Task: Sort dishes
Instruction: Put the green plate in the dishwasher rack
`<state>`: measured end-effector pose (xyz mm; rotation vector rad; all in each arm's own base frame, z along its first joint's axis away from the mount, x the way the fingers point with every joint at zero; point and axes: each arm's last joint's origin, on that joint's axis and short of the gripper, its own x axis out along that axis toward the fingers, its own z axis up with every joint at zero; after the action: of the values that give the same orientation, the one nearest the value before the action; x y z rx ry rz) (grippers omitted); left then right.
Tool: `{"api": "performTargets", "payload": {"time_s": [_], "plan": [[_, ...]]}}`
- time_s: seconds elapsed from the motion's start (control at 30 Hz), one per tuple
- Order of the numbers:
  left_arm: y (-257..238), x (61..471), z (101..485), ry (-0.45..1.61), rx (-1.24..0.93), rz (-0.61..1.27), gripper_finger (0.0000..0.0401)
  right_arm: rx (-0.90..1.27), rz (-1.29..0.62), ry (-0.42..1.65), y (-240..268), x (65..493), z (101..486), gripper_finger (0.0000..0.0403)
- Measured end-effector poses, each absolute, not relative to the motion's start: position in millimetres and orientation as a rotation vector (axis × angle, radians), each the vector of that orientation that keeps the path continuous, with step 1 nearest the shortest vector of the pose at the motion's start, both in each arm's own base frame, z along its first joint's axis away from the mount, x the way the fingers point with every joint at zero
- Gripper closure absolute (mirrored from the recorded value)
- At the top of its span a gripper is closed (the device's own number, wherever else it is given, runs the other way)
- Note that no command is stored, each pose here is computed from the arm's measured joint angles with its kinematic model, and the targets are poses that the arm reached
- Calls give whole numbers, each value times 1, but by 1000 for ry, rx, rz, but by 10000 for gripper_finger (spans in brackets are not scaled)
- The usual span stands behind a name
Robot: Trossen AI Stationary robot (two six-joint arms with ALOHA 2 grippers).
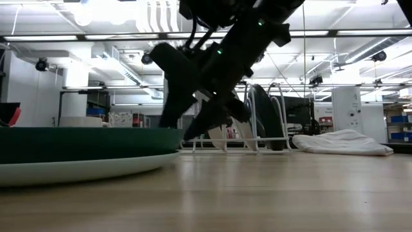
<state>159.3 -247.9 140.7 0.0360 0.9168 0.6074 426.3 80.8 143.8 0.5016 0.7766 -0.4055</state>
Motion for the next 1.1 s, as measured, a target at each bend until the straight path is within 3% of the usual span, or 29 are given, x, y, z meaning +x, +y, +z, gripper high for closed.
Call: {"api": "performTargets", "payload": {"time_s": [0.4, 0.57, 0.8, 1.1], "plan": [[-242, 157, 129, 851, 20, 612, 168, 512, -400, 826, 78, 425, 137, 187], [-242, 158, 129, 831, 22, 610, 168, 505, -373, 839, 75, 426, 137, 244], [-243, 159, 130, 791, 19, 603, 168, 453, -396, 813, 73, 427, 138, 386], [-254, 164, 154, 764, 60, 574, 168, 393, -359, 793, 70, 423, 159, 400]]}}
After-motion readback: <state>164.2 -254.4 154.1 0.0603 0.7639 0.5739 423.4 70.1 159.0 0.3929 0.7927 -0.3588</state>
